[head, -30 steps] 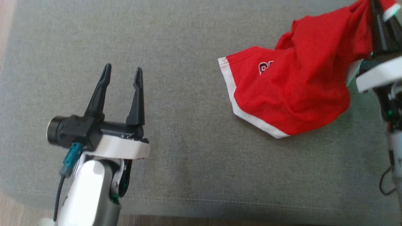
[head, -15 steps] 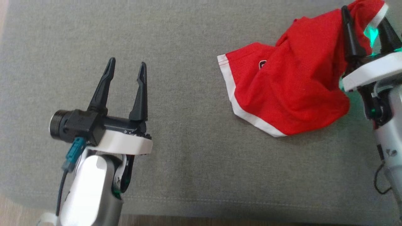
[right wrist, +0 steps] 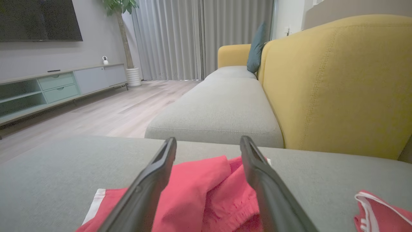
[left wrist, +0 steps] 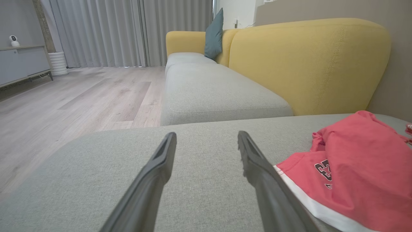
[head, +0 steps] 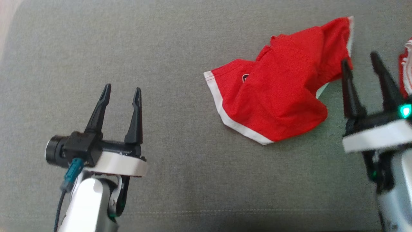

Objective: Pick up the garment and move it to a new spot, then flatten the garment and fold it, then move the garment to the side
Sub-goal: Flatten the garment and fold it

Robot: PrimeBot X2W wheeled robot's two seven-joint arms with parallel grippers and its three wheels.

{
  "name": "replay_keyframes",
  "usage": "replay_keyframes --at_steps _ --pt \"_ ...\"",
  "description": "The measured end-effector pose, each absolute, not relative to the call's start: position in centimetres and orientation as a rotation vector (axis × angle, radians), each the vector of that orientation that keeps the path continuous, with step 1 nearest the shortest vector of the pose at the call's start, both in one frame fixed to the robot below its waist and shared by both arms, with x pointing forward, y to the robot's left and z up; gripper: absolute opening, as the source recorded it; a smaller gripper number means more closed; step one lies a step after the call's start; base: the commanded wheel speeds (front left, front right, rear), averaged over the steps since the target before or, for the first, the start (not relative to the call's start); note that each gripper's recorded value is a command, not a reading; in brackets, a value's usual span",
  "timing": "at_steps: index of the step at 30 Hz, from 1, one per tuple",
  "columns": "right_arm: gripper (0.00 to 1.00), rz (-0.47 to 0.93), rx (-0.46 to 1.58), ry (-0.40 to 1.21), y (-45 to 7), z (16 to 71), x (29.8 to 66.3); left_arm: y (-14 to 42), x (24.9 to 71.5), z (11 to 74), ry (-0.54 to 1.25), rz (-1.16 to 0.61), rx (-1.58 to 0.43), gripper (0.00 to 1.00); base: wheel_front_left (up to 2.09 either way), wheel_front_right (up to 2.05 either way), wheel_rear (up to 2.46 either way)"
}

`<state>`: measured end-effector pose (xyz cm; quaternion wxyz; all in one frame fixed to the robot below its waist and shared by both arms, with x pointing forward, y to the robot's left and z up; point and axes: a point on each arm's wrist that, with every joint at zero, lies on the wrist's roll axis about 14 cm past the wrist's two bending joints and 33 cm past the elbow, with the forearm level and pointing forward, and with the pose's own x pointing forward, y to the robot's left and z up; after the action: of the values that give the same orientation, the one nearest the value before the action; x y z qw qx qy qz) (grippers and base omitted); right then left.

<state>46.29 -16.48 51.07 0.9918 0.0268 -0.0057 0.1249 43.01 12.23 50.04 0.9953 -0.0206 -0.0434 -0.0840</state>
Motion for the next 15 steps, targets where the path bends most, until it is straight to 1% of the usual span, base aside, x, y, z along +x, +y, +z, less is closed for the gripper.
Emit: replay_keyframes --at_steps 9,12,15 --pt "1.00 0.177 0.110 0.037 -16.2 50.5 40.4 11.9 41.6 50.3 -0.088 -0.181 -0.040 1.00 0.00 0.00 0.00" --pt "1.00 0.173 0.130 0.053 -15.7 50.2 39.3 11.9 41.4 50.2 -0.083 -0.183 -0.040 1.00 0.00 0.00 0.00" --pt "1.00 0.174 0.133 0.057 -15.4 50.3 38.9 11.8 41.5 50.2 -0.082 -0.186 -0.038 1.00 0.00 0.00 0.00"
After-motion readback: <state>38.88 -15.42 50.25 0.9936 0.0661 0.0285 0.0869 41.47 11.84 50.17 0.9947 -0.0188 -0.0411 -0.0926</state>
